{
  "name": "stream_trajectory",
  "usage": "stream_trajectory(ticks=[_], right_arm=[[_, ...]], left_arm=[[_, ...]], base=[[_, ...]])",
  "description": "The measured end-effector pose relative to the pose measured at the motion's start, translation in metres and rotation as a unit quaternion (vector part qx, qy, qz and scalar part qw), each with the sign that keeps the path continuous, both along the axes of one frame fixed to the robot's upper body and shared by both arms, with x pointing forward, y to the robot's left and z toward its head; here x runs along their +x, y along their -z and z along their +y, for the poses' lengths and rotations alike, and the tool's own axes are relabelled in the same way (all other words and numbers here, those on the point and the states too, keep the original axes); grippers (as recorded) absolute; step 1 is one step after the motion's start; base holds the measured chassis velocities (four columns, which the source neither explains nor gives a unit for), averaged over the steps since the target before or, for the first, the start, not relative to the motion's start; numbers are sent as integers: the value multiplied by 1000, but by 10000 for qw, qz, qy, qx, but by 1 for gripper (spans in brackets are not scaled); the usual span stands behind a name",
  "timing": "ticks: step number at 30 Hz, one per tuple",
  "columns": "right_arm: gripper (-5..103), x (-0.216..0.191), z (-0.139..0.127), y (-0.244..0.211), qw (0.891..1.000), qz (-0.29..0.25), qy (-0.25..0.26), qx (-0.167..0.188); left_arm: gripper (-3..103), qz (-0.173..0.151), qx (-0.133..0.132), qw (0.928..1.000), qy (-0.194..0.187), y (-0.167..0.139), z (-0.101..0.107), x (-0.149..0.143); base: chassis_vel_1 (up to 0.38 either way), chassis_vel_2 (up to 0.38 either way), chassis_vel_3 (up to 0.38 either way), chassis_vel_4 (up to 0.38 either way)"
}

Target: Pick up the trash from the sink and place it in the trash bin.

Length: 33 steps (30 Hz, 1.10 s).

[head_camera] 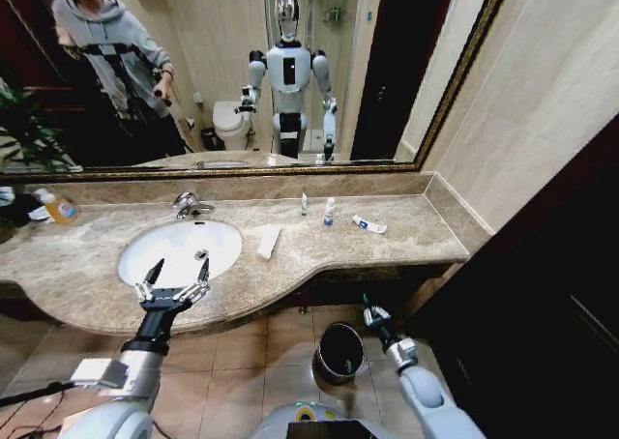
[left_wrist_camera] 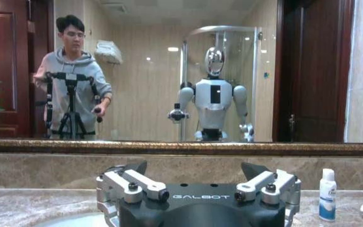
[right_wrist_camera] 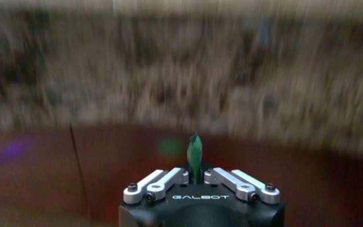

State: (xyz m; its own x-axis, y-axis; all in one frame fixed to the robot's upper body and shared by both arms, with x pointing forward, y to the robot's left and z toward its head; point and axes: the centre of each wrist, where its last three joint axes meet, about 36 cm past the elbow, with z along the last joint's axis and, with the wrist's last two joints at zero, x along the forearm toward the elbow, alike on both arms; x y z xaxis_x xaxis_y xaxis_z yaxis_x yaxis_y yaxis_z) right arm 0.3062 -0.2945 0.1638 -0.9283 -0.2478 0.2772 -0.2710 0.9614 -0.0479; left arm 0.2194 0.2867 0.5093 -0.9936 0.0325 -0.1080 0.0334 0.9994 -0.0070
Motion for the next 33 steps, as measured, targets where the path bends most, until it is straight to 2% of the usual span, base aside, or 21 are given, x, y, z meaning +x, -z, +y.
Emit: stream_trajectory(ticks=[4,7,11,17,20,24,29,32,33], right_arm=[[8,-3,11,22,9994,353,43,57],[8,-8,17,52,9966,813,-54,-156],[8,-5,17,71,9932,1112,-119,-334],[8,4,23,85,9885,1396,-264,-510],[8,11,29,94,9839,1570,-410,-752],[8,9,27,105,9779,1794,-495,-958],[4,7,22,110,9747,1918,-493,-1037],[18,6,19,109,9743,1925,-506,-1057],[18,6,19,109,9743,1925,-506,-1057]], left_arm=[[100,0,0,10000,0,0,0,0],[100,0,0,10000,0,0,0,0],[100,0,0,10000,0,0,0,0],[100,0,0,10000,0,0,0,0],[100,0,0,10000,0,0,0,0],[100,0,0,10000,0,0,0,0],[100,-1,0,10000,0,0,0,0],[100,0,0,10000,0,0,0,0],[100,0,0,10000,0,0,0,0]], base=[[0,0,0,0],[0,0,0,0],[0,0,0,0],[0,0,0,0],[0,0,0,0],[0,0,0,0],[0,0,0,0],[0,0,0,0],[0,0,0,0]])
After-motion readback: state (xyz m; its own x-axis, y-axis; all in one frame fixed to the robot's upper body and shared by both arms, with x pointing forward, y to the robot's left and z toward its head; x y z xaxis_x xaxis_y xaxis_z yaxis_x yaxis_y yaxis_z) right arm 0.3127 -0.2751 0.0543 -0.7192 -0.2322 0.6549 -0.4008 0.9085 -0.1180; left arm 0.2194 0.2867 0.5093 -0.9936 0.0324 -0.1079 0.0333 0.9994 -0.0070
